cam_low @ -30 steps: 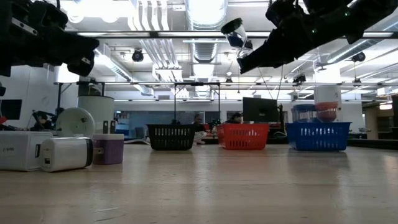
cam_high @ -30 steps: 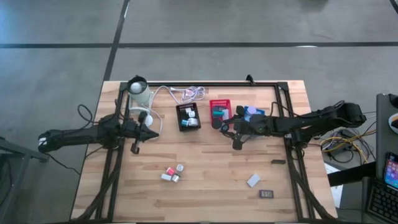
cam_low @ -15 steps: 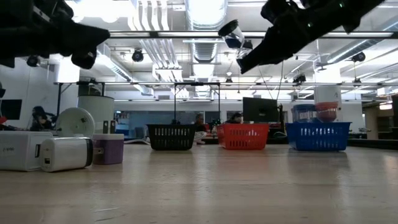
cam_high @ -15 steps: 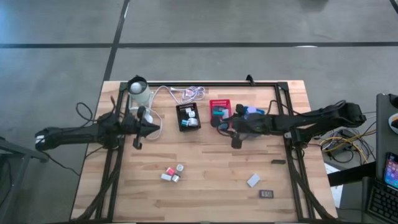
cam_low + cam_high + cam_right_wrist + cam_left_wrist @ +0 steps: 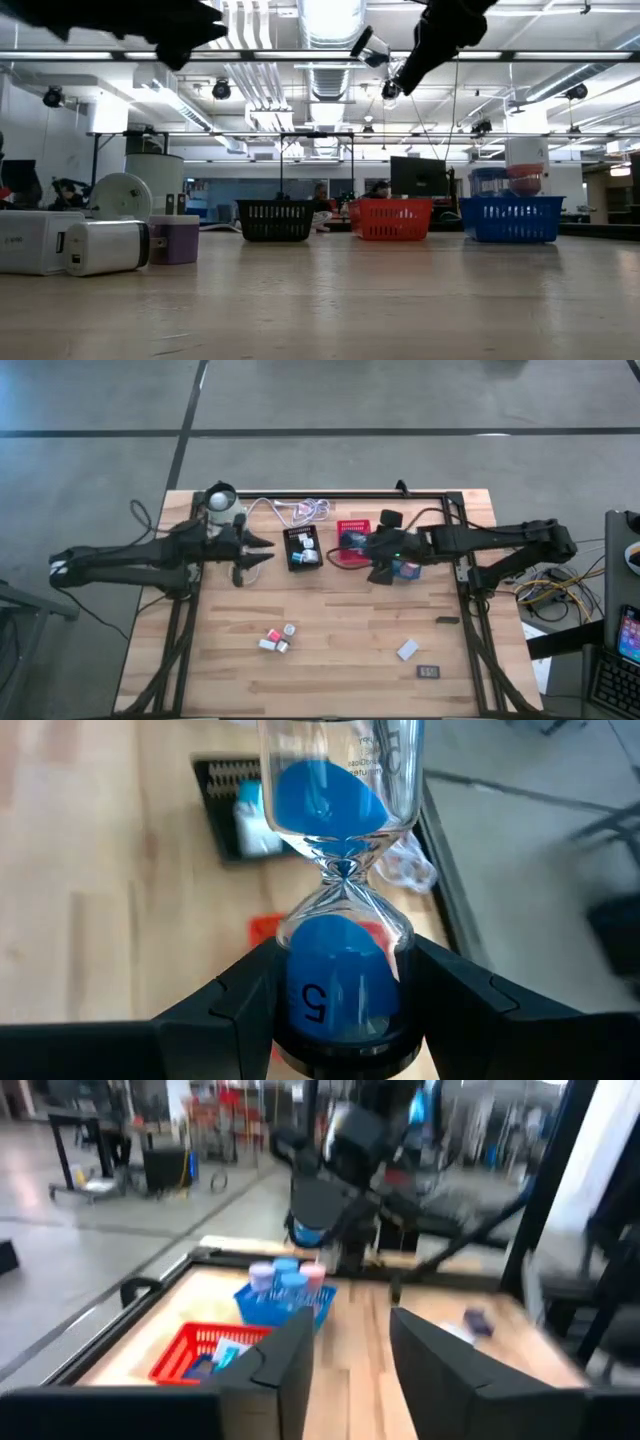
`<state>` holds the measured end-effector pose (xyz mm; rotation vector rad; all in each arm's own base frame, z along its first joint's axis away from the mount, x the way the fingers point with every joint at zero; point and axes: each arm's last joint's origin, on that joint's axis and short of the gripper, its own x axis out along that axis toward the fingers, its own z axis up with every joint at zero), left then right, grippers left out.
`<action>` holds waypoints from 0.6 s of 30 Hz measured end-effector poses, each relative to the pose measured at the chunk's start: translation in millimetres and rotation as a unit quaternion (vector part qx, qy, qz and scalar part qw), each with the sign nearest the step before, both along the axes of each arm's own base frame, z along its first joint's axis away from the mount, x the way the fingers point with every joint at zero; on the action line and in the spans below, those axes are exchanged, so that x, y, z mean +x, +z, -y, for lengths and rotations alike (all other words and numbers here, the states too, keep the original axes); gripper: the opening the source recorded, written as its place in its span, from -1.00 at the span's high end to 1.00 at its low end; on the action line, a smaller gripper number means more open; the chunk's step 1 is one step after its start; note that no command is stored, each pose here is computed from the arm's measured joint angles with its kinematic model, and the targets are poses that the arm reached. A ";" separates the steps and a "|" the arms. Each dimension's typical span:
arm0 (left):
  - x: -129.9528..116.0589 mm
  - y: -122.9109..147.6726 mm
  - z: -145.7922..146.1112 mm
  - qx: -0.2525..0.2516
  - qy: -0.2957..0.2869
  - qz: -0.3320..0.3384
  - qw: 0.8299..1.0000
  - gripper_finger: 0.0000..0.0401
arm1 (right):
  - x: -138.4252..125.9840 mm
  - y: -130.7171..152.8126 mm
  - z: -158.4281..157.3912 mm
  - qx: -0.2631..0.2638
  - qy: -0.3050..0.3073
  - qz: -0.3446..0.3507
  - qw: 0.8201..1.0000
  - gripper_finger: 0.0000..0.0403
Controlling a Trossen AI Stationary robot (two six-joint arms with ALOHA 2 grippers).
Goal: Pick & Place Office items
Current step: Put the blue hourglass into the blue bin
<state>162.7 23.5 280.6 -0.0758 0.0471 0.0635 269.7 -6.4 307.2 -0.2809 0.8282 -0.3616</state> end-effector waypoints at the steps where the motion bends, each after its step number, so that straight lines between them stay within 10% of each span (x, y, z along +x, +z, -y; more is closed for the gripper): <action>1: 4.6 6.6 -0.7 0.012 -0.001 -0.010 1.000 0.28 | 4.6 1.5 -0.7 -0.009 -0.004 -0.022 1.000 0.08; 18: 81.5 36.3 -11.4 0.239 0.006 -0.120 0.963 -0.36 | 70.4 10.5 -19.1 -0.085 0.028 -0.146 0.985 0.08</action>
